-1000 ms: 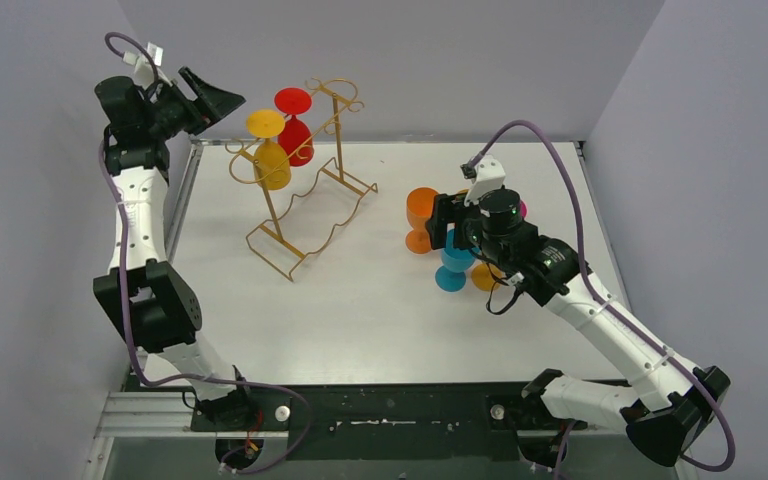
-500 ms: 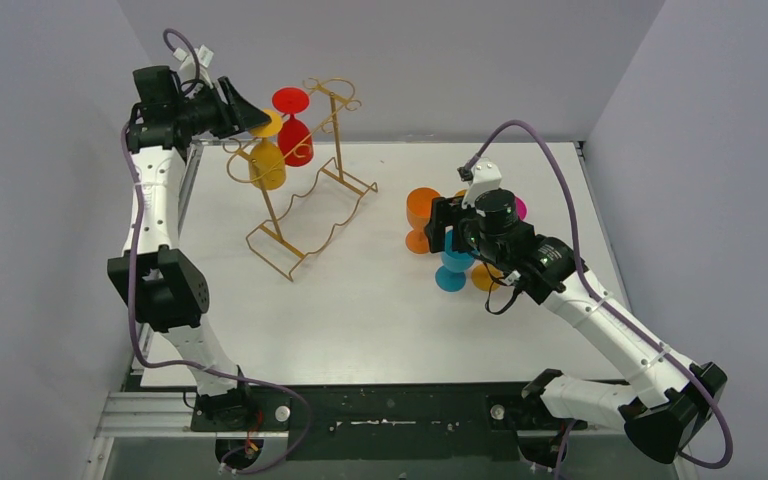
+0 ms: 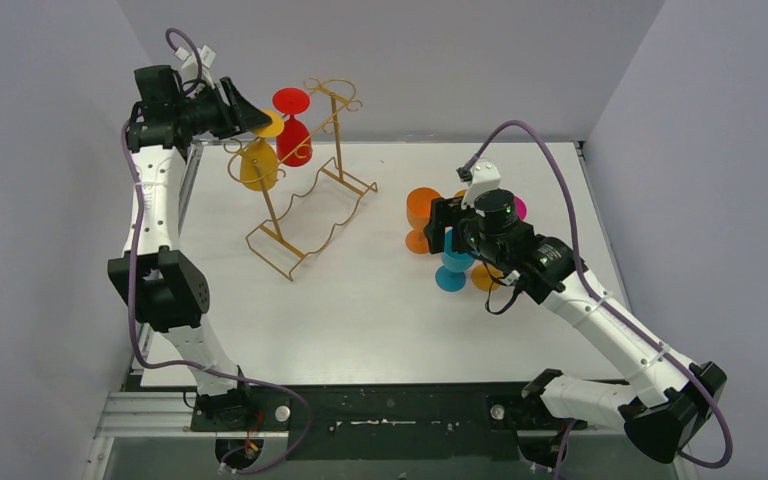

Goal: Take the wine glass off the wine glass rack
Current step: Pick up the wine glass from the wine rack.

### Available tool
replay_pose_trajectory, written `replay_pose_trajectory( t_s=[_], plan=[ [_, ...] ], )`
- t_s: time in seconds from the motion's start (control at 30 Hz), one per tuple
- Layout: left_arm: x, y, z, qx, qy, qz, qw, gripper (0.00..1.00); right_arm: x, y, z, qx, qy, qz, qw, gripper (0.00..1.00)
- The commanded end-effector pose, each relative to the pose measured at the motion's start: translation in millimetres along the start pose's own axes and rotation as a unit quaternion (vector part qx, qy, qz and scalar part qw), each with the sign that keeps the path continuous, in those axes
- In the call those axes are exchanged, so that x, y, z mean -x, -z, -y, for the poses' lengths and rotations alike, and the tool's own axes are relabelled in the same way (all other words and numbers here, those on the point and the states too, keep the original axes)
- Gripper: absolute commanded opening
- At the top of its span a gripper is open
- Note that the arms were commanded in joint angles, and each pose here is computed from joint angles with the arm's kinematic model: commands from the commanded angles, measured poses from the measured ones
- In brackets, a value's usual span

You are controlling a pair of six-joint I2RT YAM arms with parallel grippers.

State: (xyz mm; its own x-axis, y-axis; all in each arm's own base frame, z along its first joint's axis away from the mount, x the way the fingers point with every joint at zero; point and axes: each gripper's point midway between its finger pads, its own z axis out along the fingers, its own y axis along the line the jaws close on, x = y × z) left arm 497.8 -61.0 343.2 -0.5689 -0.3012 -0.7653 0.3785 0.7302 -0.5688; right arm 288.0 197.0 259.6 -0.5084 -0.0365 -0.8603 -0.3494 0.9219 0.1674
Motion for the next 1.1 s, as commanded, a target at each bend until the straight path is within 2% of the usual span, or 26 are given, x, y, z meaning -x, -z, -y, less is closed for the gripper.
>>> replay_pose_trajectory(
  t_s=[0.0,0.13,0.4,0.73,0.8,0.93,1.07],
  plan=[
    [14.7,19.0,12.2,0.003,-0.018,0.018,1.000,0.48,7.5,-1.7,0.4,-0.001,-0.001,0.008,1.000,0.79],
    [21.3,29.2,10.0,0.025,-0.023,0.030,0.999,0.46,6.2,-1.8,0.8,-0.003,-0.009,0.006,1.000,0.79],
    [28.7,42.6,20.5,0.012,-0.028,0.043,0.999,0.37,3.6,-2.2,3.0,-0.011,-0.022,0.005,1.000,0.80],
    [19.4,37.2,20.3,-0.003,-0.023,0.024,0.999,0.43,-3.8,-7.0,1.1,-0.007,-0.020,-0.009,1.000,0.80],
    [18.2,35.0,20.9,-0.008,-0.024,0.020,0.999,0.41,-3.3,-6.2,0.6,-0.005,-0.020,-0.008,1.000,0.80],
    [17.6,32.0,30.0,-0.043,-0.022,0.018,0.999,0.28,-3.8,-4.9,-0.4,-0.001,-0.019,-0.009,1.000,0.80],
    [17.1,31.6,27.8,-0.039,-0.021,0.016,0.999,0.24,-4.5,-4.5,0.0,-0.001,-0.020,-0.010,1.000,0.80]
  ],
)
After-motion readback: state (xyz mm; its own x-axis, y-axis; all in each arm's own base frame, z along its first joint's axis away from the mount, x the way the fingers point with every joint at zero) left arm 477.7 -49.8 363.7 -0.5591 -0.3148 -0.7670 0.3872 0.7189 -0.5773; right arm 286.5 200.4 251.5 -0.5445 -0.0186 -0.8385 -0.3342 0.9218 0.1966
